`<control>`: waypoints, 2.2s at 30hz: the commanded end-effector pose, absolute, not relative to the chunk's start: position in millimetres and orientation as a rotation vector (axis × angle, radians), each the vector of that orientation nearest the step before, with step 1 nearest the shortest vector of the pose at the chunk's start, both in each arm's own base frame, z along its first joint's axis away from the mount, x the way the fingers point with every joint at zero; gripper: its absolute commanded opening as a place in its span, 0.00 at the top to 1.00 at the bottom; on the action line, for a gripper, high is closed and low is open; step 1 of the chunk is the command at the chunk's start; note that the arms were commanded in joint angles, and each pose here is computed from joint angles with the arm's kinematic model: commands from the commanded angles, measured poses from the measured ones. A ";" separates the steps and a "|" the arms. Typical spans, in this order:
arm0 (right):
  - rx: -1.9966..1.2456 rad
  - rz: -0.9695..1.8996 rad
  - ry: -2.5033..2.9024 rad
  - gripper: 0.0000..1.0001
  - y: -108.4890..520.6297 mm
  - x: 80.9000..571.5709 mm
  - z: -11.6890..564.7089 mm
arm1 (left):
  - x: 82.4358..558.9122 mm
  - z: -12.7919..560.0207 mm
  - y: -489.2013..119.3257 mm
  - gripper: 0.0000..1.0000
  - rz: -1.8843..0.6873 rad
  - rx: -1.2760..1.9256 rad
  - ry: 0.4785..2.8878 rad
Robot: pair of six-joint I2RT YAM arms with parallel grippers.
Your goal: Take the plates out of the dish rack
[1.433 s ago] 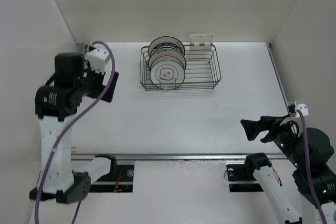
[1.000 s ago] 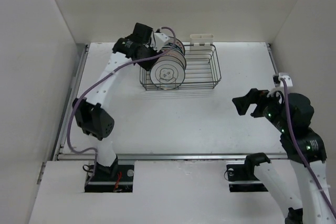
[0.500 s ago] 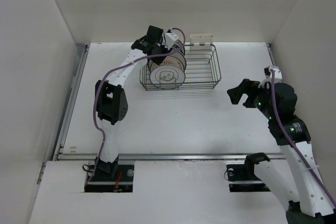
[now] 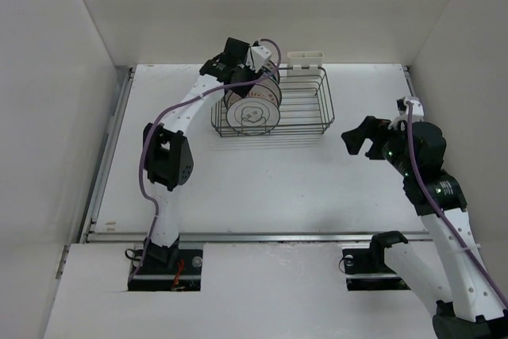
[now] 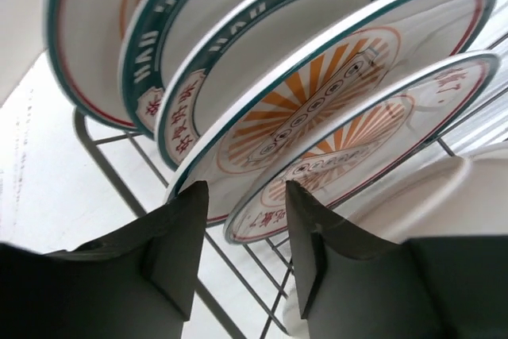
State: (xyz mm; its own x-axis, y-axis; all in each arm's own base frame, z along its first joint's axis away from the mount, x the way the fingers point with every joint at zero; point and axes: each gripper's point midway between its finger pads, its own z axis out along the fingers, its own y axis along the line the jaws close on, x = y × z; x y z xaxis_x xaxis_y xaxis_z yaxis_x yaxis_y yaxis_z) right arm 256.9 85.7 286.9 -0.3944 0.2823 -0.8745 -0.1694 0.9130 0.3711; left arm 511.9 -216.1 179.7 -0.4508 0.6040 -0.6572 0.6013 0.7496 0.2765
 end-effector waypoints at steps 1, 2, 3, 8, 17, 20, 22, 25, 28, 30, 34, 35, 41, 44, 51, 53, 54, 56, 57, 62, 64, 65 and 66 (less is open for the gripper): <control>0.055 0.528 1.861 0.00 93.2 260.3 298.3 | 515.0 288.3 -205.2 0.58 0.044 0.725 1.954; 0.055 0.528 1.861 0.00 93.2 260.3 298.3 | 512.9 290.4 -207.1 0.56 0.028 0.735 1.954; 0.055 0.528 1.861 0.00 93.2 260.3 298.3 | 507.7 295.6 -211.6 0.56 -0.014 0.743 1.949; 0.044 0.543 1.872 0.00 96.2 259.1 294.3 | 493.5 284.8 -220.9 0.52 -0.072 0.807 1.996; 0.045 0.542 1.881 0.00 96.2 259.1 290.1 | 478.5 227.0 -228.7 0.62 -0.141 0.976 2.151; 0.038 0.551 1.882 0.00 97.7 258.4 290.2 | 473.2 208.0 -232.5 0.62 -0.148 1.033 2.190; 0.037 0.552 1.873 0.00 97.8 259.3 292.3 | 470.6 199.2 -230.9 0.62 -0.144 1.055 2.215; 0.037 0.552 1.872 0.00 97.9 259.4 292.3 | 472.1 193.7 -229.8 0.62 -0.133 1.056 2.227; 0.038 0.551 1.882 0.00 97.9 259.4 288.1 | 475.6 183.0 -226.1 0.62 -0.099 1.053 2.253; 0.038 0.551 1.882 0.00 97.9 259.4 288.1 | 475.6 182.9 -226.1 0.63 -0.099 1.053 2.253; 0.038 0.551 1.882 0.00 97.9 259.4 288.1 | 476.2 178.3 -226.4 0.85 -0.099 1.057 2.261; 0.038 0.551 1.882 0.00 97.9 259.4 288.1 | 475.5 184.4 -226.0 0.94 -0.099 1.052 2.250; 0.031 0.560 1.883 0.00 99.6 258.6 288.3 | 480.4 217.0 -210.7 1.00 0.000 0.925 2.216; 0.022 0.571 1.874 0.00 101.4 258.7 290.5 | 476.6 252.1 -205.4 1.00 0.010 0.855 2.154; 0.004 0.591 1.856 0.00 104.5 256.9 299.8 | 446.2 343.7 -192.0 1.00 -0.027 0.742 1.988; -0.002 0.599 1.856 0.00 105.9 256.1 299.9 | 427.9 366.8 -185.3 1.00 -0.046 0.725 1.958; -0.004 0.600 1.847 0.00 105.9 256.0 304.0 | 420.0 373.1 -183.6 1.00 -0.061 0.719 1.954; -0.004 0.600 1.847 0.00 105.9 256.0 304.0 | 396.7 391.6 -182.1 1.00 -0.116 0.740 1.922; -0.005 0.601 1.838 0.00 106.1 256.8 306.1 | 383.7 388.4 -180.6 1.00 -0.143 0.756 1.952; -0.002 0.615 1.849 0.00 108.7 260.2 303.8 | 333.2 356.8 -184.5 1.00 -0.303 0.862 2.093; -0.016 0.631 1.841 0.00 111.4 259.6 306.0 | 343.5 344.4 -177.4 1.00 -0.232 0.832 2.110; -0.023 0.639 1.841 0.00 113.1 260.4 308.0 | 352.1 323.8 -173.8 1.00 -0.182 0.840 2.152; -0.029 0.647 1.842 0.00 114.5 259.6 308.1 | 366.7 309.3 -164.8 1.00 -0.072 0.866 2.166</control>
